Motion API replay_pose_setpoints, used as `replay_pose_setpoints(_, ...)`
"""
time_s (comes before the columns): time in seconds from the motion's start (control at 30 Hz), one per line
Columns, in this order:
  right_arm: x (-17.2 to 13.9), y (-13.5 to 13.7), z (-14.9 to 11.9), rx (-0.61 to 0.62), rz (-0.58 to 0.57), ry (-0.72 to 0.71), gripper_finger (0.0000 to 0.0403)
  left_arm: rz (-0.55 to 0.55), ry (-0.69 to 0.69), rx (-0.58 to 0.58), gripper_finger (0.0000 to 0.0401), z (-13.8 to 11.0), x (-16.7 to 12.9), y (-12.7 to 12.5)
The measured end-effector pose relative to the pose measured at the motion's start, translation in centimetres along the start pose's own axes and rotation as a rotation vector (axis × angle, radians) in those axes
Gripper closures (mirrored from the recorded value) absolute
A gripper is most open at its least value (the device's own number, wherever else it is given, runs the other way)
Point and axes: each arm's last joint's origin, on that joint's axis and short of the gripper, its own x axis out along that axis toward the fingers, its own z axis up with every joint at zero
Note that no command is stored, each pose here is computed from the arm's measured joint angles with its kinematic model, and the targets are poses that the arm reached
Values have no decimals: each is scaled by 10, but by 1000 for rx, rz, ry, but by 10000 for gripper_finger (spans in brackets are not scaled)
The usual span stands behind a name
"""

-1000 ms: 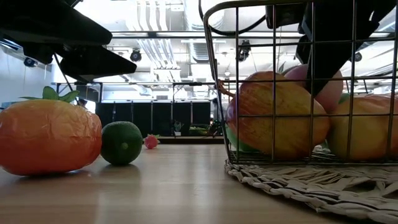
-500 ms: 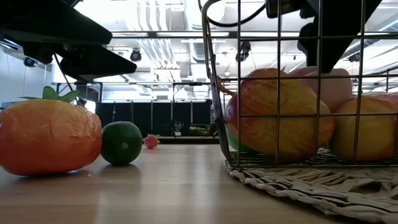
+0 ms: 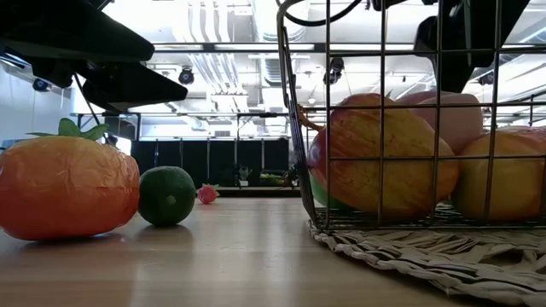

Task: Build produce basket
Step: Put the apricot into the wire basket

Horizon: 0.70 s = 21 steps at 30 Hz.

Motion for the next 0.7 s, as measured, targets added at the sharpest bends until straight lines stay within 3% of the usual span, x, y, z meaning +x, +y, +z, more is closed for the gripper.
replay_pose_setpoints(0.23, 0, 0, 0, -40, -3, -4, 133, 6, -1, -3, 53, 0, 1, 2)
replay_pose_setpoints(0.6, -5, 0, 4, -96, -37, -53, 363, 13, -1, -20, 53, 1, 2, 3)
replay_pose_setpoints(0.7, -7, 1, 6, -108, -66, -94, 387, 14, -1, -21, 53, 1, 2, 3)
